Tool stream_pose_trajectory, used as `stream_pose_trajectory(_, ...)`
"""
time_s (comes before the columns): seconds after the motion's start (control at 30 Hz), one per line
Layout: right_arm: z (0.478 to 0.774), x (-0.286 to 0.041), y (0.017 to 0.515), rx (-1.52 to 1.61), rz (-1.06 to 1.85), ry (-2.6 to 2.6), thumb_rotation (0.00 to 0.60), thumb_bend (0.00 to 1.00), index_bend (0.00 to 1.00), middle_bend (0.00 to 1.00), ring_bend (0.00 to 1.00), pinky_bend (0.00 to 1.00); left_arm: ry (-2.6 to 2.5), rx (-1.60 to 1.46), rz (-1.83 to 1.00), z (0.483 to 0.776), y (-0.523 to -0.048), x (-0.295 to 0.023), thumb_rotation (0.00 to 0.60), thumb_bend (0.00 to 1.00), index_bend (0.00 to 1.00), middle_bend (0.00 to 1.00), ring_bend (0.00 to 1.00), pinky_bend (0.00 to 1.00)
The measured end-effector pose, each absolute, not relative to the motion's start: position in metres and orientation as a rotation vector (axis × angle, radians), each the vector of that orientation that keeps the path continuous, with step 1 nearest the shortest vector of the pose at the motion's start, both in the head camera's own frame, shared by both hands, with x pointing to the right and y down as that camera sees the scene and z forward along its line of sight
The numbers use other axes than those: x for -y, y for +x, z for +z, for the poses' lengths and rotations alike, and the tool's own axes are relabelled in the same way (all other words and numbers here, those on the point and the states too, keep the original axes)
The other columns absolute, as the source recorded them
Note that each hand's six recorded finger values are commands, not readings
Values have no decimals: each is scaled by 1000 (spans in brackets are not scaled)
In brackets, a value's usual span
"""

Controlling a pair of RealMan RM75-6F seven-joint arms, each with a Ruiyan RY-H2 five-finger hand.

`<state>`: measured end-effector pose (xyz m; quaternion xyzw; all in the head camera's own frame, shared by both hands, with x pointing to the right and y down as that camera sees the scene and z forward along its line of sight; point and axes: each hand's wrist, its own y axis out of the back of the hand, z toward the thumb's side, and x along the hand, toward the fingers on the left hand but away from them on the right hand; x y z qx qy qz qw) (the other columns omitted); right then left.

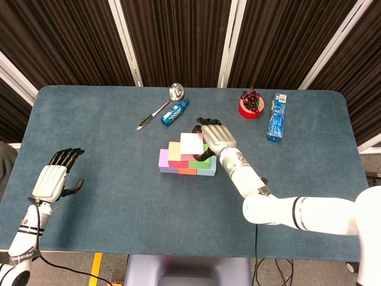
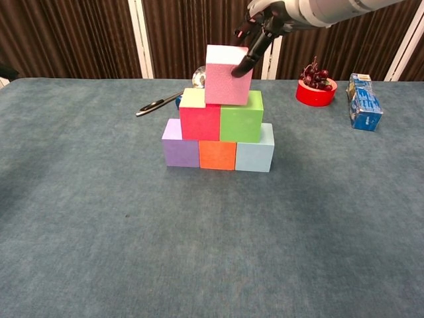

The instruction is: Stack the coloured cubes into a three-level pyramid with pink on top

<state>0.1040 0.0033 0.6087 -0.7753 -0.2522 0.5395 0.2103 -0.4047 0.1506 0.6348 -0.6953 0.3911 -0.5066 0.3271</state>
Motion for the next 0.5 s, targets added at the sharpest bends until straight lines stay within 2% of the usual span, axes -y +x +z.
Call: stream_pose_trajectory(0.5,612,-3,95,695,1527,-2145,600,363,451,146,0,0,-1832,-1031,-1335,638,-408,-152,600,373,120,87,68,95)
